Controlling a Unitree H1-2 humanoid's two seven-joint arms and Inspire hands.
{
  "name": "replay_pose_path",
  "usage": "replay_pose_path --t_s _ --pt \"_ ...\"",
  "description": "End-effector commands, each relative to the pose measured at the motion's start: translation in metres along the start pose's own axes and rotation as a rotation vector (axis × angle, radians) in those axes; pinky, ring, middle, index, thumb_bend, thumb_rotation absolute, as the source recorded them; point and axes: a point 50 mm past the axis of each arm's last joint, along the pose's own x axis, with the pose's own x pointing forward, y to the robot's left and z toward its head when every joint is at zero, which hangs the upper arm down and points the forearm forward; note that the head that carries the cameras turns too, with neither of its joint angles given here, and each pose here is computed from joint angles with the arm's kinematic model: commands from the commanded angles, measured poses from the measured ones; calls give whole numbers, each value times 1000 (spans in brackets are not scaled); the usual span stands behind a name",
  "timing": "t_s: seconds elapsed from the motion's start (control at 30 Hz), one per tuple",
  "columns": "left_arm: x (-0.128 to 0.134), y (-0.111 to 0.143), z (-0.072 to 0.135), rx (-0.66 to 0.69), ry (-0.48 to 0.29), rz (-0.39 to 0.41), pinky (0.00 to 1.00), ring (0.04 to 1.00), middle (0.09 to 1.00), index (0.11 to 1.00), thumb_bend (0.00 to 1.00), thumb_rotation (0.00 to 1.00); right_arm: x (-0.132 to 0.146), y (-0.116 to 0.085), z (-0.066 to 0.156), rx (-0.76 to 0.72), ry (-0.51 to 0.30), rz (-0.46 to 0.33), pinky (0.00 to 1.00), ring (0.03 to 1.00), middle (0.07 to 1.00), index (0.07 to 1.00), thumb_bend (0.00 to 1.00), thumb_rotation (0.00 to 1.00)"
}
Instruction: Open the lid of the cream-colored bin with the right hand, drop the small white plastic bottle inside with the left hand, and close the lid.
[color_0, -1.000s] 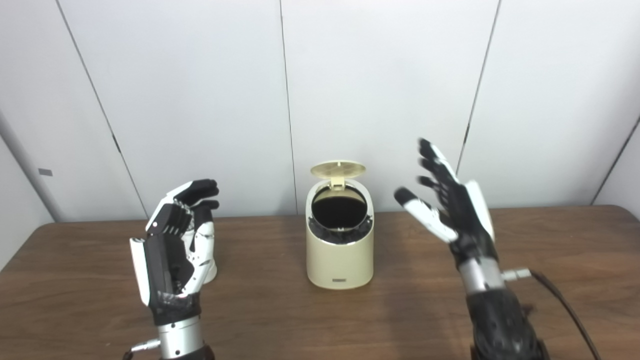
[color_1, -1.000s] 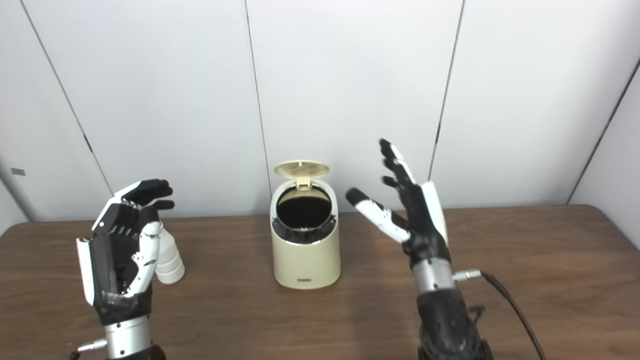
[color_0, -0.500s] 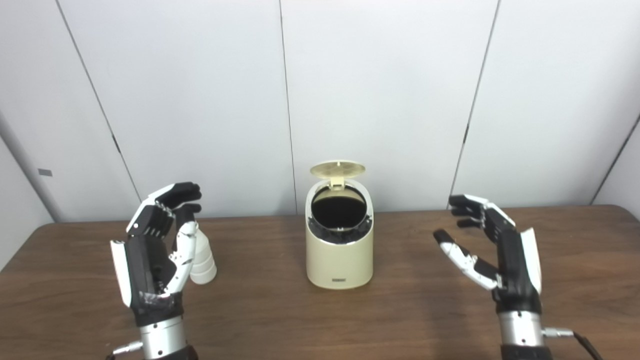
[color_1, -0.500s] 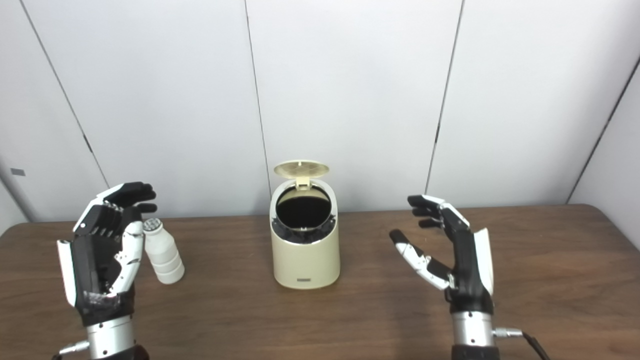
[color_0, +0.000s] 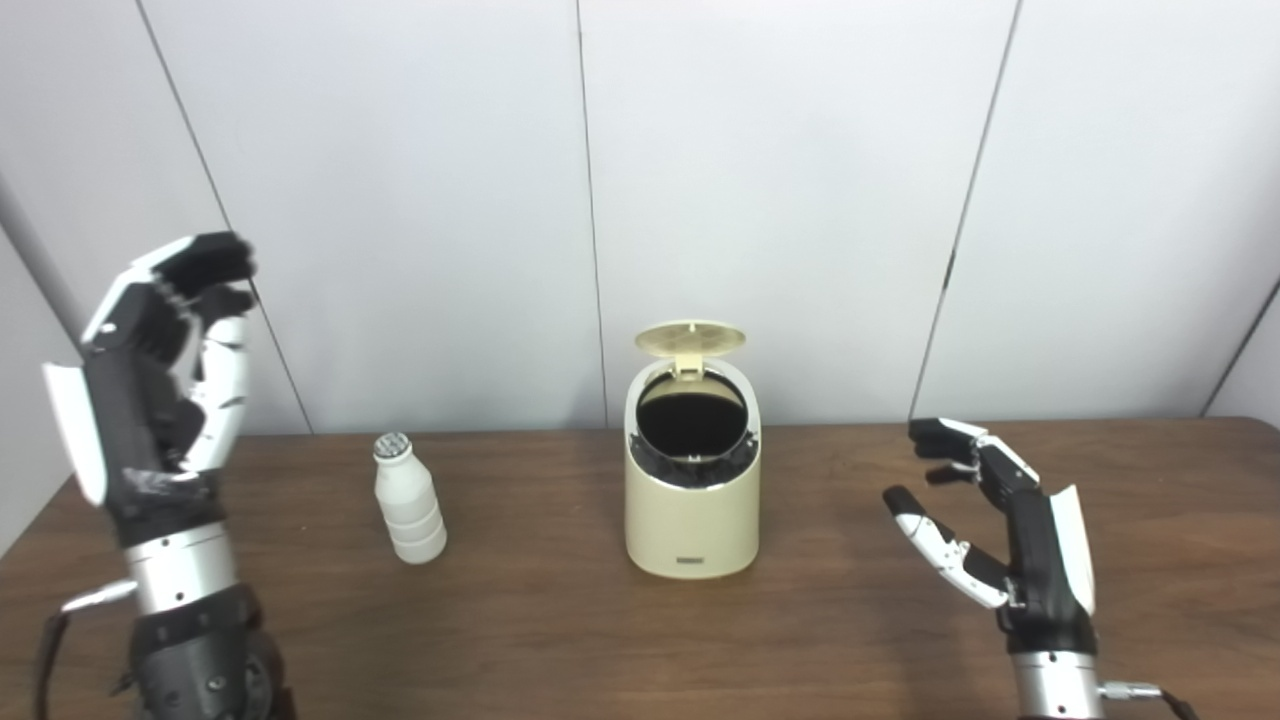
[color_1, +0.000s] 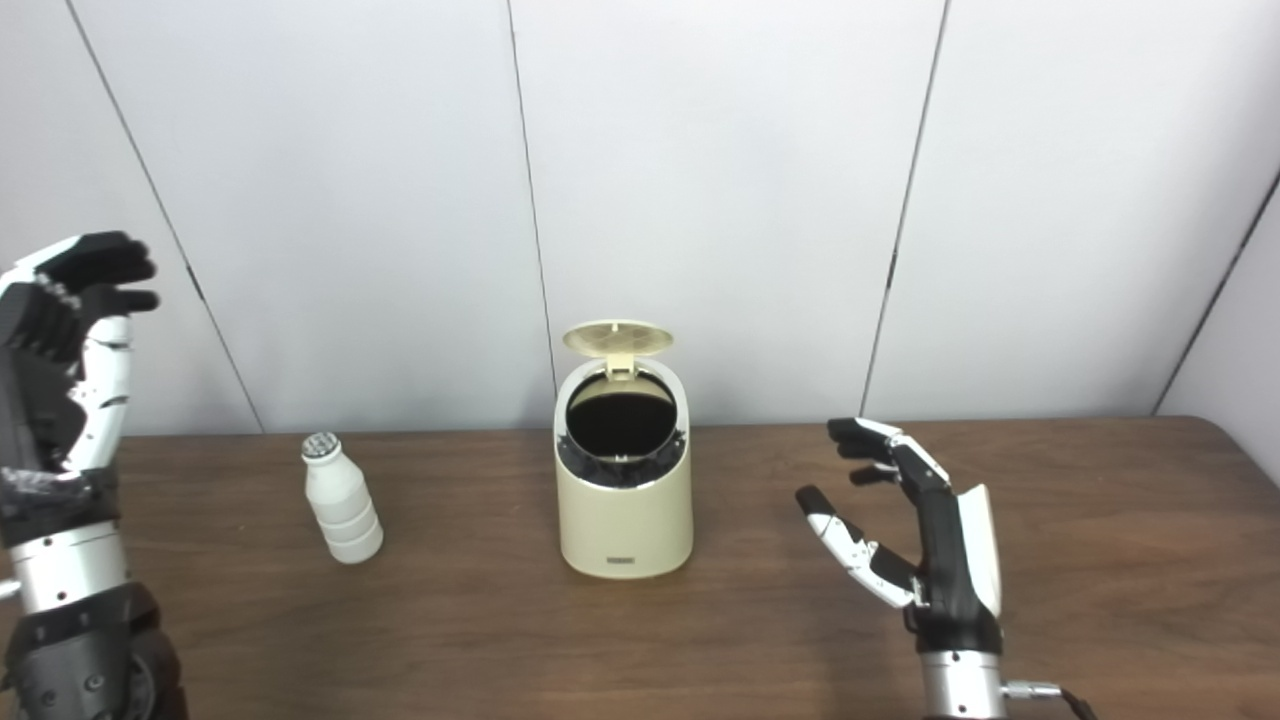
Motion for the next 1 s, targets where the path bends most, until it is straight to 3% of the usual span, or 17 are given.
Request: replay_pose_path --t_s 0.0,0.07,0.2,0.27,0.3,0.33,0.4,0.43,0.5,0.6,0.73,0.97 --pt "12 9 3 31 -30 29 609 679 686 669 270 510 15 -4 12 13 -91 -31 512 630 684 673 304 342" --pt "9 17 -5 52 -3 45 616 684 692 675 283 532 15 -5 11 11 -92 -27 521 634 684 672 303 318" --pt "-2 26 -16 81 53 71 597 665 680 666 287 451 14 -8 9 4 -87 -18 546 653 692 671 291 313" --pt "-11 29 -22 93 92 65 610 685 700 687 348 461 14 -8 9 6 -84 -12 552 660 696 668 294 309" --pt "-16 31 -25 89 113 57 635 716 724 713 557 505 14 -8 8 16 -82 -7 555 664 696 667 293 330" --pt "-20 32 -28 75 129 49 648 735 741 732 699 508 13 -8 8 33 -78 -2 564 671 700 670 289 338" --pt "-26 34 -35 50 150 21 695 785 788 790 917 473 13 -9 7 50 -77 4 582 682 709 678 291 364" --pt "-29 35 -39 44 160 5 730 815 813 822 956 474 12 -9 6 56 -74 4 582 683 709 678 292 377" --pt "-32 37 -44 70 180 -22 806 880 878 895 992 506 12 -8 6 60 -68 1 590 687 710 679 303 393" --pt "-38 37 -48 99 212 -60 854 932 926 933 1000 515 11 -8 6 62 -63 -1 586 684 705 670 312 411" --pt "-48 38 -53 158 249 -93 794 913 920 931 1000 531 11 -8 7 83 -56 5 602 690 710 674 302 383" --pt "-67 31 -60 236 335 -209 844 920 921 927 1000 552 10 -9 11 83 -45 20 602 695 716 681 273 336"
